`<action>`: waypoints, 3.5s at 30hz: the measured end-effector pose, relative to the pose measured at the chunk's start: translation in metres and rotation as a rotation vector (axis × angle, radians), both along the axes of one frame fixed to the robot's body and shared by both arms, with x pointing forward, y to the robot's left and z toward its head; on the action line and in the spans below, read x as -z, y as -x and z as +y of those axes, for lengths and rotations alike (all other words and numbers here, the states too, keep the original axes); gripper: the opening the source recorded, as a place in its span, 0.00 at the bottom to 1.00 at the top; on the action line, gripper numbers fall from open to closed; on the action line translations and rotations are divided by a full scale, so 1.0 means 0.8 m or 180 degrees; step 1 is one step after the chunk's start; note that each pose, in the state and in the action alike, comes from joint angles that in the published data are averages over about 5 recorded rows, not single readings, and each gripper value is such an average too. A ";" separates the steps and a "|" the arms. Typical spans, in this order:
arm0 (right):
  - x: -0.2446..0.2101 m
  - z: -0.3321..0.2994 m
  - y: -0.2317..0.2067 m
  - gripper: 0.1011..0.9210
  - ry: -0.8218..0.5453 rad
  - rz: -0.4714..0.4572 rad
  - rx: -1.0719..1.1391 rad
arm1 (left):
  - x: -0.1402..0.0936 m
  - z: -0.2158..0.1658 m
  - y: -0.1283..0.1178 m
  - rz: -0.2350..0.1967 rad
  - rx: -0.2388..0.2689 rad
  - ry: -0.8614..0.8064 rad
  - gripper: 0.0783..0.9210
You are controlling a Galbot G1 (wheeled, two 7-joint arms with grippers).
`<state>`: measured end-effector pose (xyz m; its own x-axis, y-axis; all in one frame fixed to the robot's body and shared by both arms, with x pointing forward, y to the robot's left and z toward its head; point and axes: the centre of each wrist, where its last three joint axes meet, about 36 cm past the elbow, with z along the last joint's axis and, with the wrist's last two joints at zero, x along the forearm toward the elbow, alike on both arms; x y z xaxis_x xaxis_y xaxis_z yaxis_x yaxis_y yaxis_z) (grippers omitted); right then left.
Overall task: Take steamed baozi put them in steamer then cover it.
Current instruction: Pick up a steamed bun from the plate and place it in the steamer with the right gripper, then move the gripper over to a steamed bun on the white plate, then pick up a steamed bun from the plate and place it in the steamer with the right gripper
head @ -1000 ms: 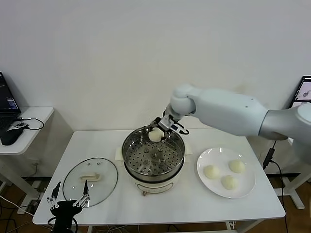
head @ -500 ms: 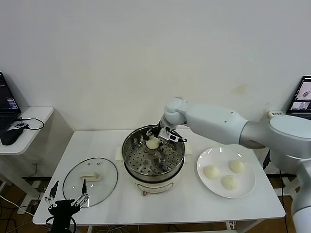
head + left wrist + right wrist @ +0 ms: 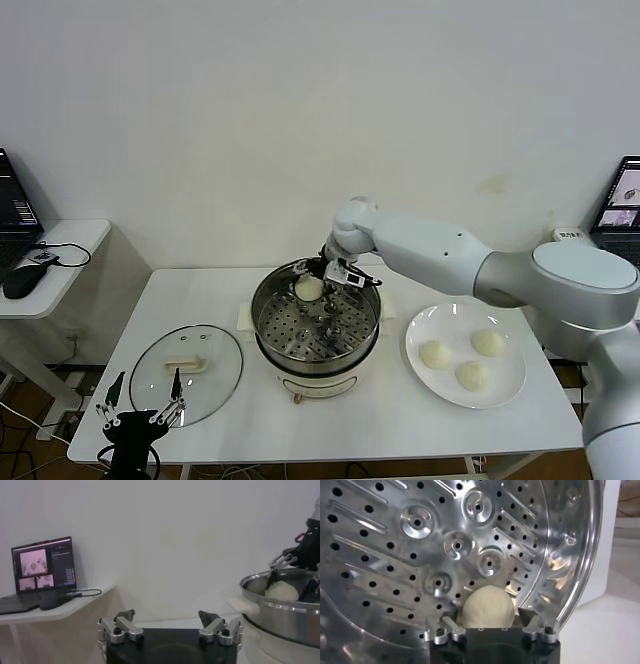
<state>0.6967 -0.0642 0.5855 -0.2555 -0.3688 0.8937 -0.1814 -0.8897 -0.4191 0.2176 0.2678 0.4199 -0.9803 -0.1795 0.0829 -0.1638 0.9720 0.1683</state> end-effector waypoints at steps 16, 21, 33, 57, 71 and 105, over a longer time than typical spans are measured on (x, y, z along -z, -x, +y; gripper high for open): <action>-0.130 -0.132 0.067 0.88 -0.0282 0.0292 0.1811 | -0.005 0.002 -0.003 -0.0016 0.0079 -0.0038 0.88; -0.122 -0.197 0.099 0.88 -0.0350 0.0457 0.2335 | -0.005 0.004 -0.006 -0.0015 0.0115 -0.0053 0.88; -0.046 -0.307 0.152 0.88 -0.0336 0.0850 0.3073 | -0.001 0.014 -0.012 0.0031 0.0130 -0.0133 0.88; 0.116 -0.343 0.141 0.88 0.0008 0.0996 0.3369 | 0.009 0.020 -0.013 0.0106 0.0077 -0.0153 0.88; 0.163 -0.308 0.115 0.87 0.0005 0.1022 0.3356 | 0.015 0.023 -0.017 0.0117 0.0054 -0.0159 0.88; -0.009 -0.320 0.089 0.59 -0.0273 0.0766 0.3502 | 0.006 0.017 -0.020 0.0049 0.0103 -0.0134 0.88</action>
<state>0.6254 -0.3201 0.5928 -0.3041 -0.1121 0.9460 -0.9329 -0.1663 -0.3195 0.2338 0.2814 0.4151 -0.9843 -0.1514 0.0911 -0.1295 0.9688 0.2113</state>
